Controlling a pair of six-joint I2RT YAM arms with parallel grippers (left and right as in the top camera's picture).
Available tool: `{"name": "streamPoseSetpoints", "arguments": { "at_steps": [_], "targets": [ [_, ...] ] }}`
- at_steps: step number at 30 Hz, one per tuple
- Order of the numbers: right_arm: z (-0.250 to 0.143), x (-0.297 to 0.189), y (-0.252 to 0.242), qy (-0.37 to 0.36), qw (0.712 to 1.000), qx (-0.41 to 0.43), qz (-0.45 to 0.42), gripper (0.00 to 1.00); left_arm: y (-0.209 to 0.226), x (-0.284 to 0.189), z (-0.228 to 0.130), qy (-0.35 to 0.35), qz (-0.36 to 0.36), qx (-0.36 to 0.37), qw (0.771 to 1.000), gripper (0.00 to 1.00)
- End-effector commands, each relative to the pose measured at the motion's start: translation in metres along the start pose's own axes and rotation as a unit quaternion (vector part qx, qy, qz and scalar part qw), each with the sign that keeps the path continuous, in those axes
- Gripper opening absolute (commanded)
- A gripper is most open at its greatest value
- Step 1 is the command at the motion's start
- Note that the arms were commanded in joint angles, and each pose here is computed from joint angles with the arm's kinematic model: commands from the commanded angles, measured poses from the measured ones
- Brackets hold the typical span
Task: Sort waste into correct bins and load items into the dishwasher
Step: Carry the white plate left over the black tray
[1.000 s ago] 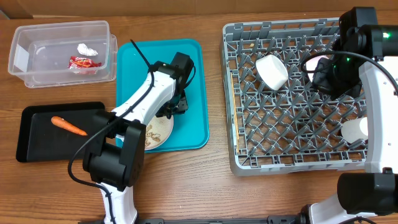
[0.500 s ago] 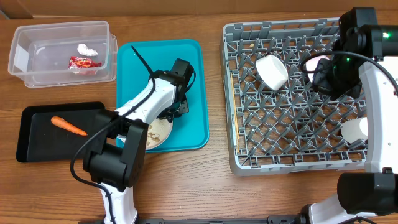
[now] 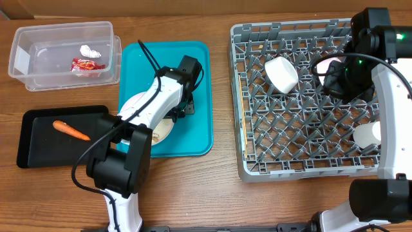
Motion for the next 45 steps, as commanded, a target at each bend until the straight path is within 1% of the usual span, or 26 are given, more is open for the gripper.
{"name": "streamPoseSetpoints", "arguments": {
  "at_steps": [1, 16, 22, 29, 35, 40, 45],
  "targets": [
    [0.0, -0.003, -0.001, -0.006, 1.0, 0.0, 0.002, 0.05, 0.005, -0.016, 0.014, -0.018, 0.03, 0.013, 0.999, 0.04],
    [0.0, -0.003, 0.0, -0.005, 1.0, -0.001, 0.005, 0.05, 0.019, -0.052, 0.019, -0.002, 0.068, 0.021, 0.997, 0.04],
    [0.0, -0.003, 0.0, -0.005, 1.0, -0.001, 0.005, 0.05, 0.033, -0.059, 0.015, 0.022, 0.076, -0.003, 0.997, 0.04],
    [0.0, -0.003, 0.0, -0.004, 1.0, -0.001, 0.005, 0.05, 0.06, -0.067, 0.015, 0.05, 0.035, -0.047, 0.997, 0.04],
    [0.0, -0.003, 0.0, -0.004, 1.0, -0.001, 0.005, 0.05, 0.105, -0.091, 0.015, 0.036, 0.02, -0.094, 0.995, 0.04],
    [-0.001, -0.003, 0.0, -0.004, 1.0, 0.0, 0.005, 0.05, 0.133, -0.101, 0.013, 0.04, -0.033, -0.109, 0.993, 0.04],
    [-0.001, -0.003, 0.0, -0.002, 1.0, 0.0, 0.004, 0.05, 0.16, -0.097, 0.014, 0.05, -0.071, -0.133, 0.987, 0.04]
  ]
}}
Point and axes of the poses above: each gripper's point midway between its finger pads, its own x axis out along the fingers, its own y axis along the line the jaws close on, z = x × y, the point moved 7 cm from there along -x, back along the fingers, and after that the axes turned 4 degrees about x, right-handed, at the moved point
